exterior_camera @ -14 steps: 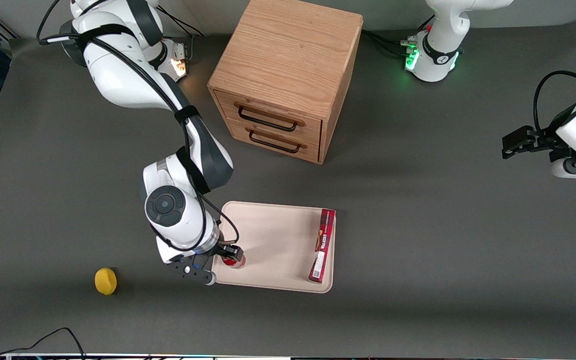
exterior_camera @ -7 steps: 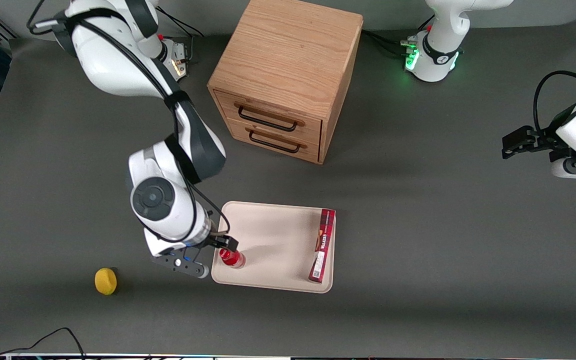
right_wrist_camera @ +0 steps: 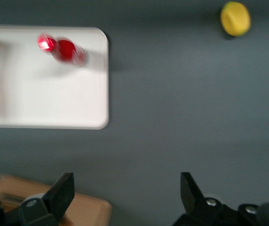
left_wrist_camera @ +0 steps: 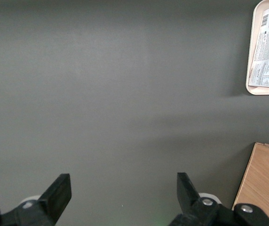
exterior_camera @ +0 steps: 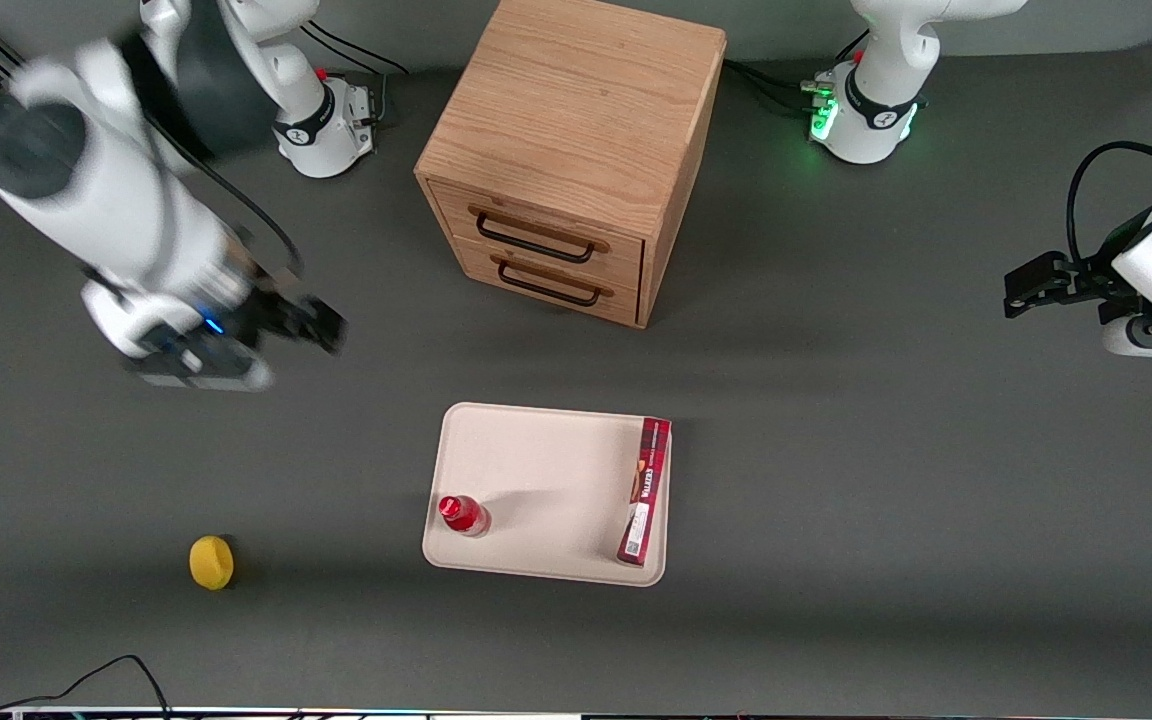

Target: Place coke bottle on tray

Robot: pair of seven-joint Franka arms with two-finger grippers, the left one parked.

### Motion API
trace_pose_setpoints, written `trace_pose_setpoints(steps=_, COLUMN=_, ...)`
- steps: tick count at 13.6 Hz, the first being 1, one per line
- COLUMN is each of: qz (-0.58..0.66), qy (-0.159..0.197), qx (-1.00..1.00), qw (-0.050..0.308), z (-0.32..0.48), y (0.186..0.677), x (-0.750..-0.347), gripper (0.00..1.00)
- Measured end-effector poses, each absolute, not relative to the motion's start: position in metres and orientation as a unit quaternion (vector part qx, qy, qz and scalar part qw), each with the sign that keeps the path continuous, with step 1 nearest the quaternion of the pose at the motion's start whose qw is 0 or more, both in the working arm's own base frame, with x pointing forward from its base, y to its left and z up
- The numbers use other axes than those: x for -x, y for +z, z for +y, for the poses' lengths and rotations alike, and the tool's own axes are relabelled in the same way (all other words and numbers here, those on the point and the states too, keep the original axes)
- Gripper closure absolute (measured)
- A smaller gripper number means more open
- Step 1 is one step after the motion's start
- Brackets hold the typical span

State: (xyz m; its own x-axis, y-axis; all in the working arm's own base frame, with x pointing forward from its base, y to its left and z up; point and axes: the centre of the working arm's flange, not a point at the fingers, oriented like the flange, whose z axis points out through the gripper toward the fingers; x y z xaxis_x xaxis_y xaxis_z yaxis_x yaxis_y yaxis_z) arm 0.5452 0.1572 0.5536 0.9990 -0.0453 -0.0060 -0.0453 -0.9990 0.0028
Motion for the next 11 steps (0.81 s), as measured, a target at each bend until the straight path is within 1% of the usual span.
trace_pose_setpoints(steps=2, qz=0.011, qy=-0.004, qx=-1.000, qw=-0.003, z=0.097, y=0.572, x=-0.499, gripper=0.00)
trace_pose_setpoints(steps=4, qz=0.016, qy=0.000, qx=-1.000, qw=-0.005, z=0.055, y=0.581, x=-0.478, gripper=0.00)
trace_pose_setpoints(steps=6, qz=0.006, qy=0.000, qx=-1.000, qw=-0.005, z=0.037, y=0.581, x=-0.475, gripper=0.00)
trace_pose_setpoints(steps=11, qz=-0.001, qy=-0.001, qx=-1.000, qw=0.010, z=0.038, y=0.579, x=-0.477, gripper=0.00)
